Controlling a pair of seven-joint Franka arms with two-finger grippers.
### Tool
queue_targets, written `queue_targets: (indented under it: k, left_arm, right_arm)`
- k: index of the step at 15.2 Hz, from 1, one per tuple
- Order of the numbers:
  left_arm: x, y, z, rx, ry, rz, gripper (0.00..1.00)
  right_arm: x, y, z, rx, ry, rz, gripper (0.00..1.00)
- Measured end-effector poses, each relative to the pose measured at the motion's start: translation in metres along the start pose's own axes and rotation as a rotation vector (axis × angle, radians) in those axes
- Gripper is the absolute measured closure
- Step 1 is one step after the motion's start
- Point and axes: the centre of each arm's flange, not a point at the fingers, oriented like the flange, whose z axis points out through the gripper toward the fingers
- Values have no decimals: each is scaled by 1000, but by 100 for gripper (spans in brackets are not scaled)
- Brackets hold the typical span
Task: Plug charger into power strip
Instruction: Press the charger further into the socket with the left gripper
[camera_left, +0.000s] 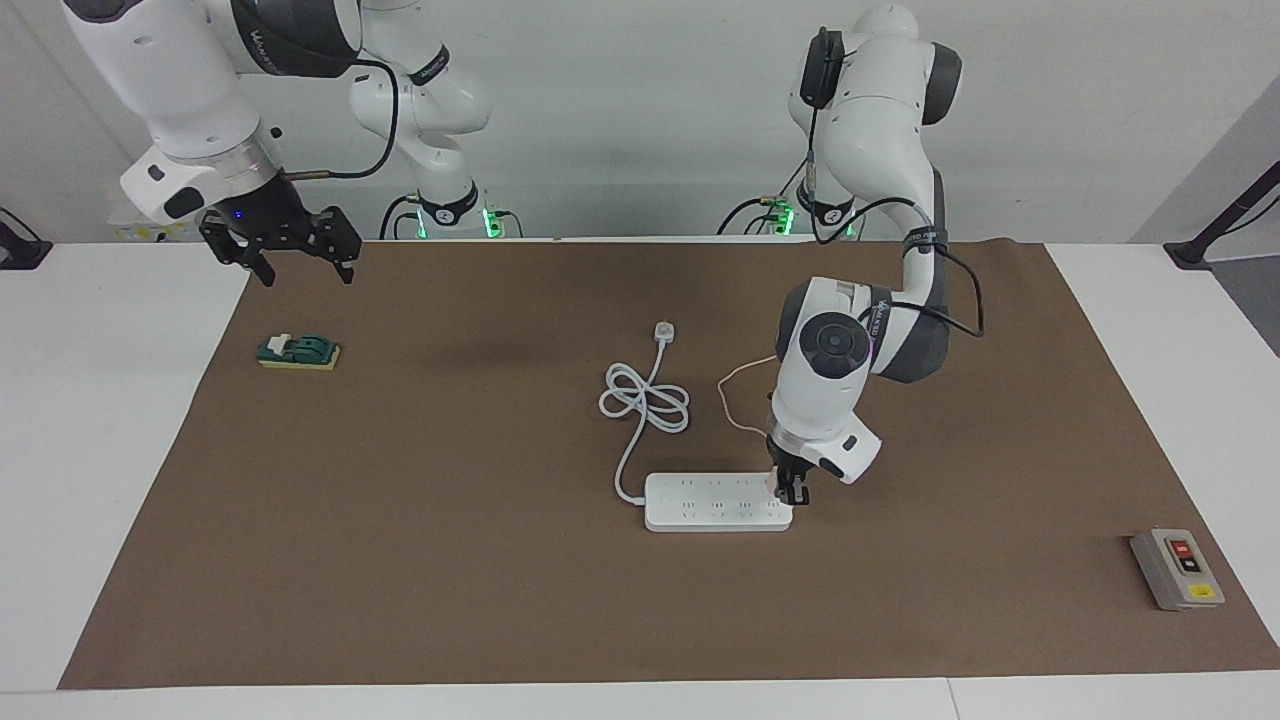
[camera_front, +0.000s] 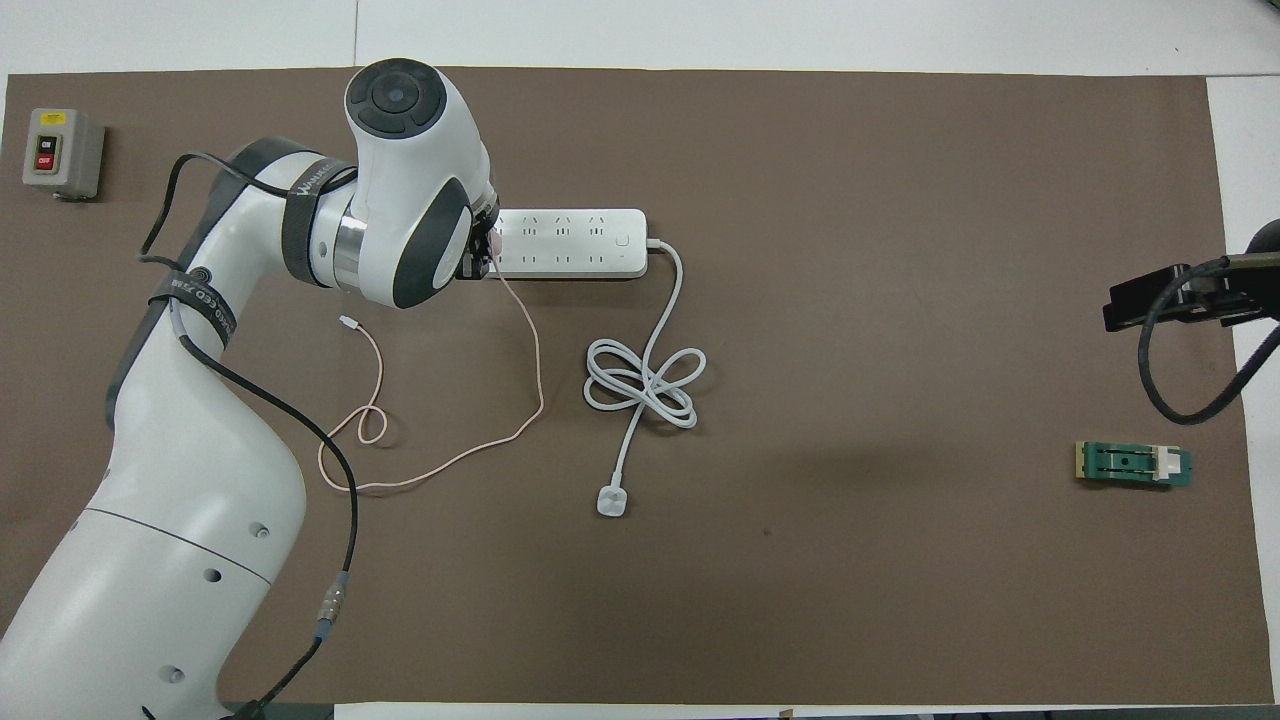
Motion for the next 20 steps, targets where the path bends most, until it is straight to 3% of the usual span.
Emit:
queue_targets:
  k: [20]
  left_arm:
    - [-10,-7,15,42,2,34,70]
  right_arm:
    - [-1,1,-1,0,2,1,0]
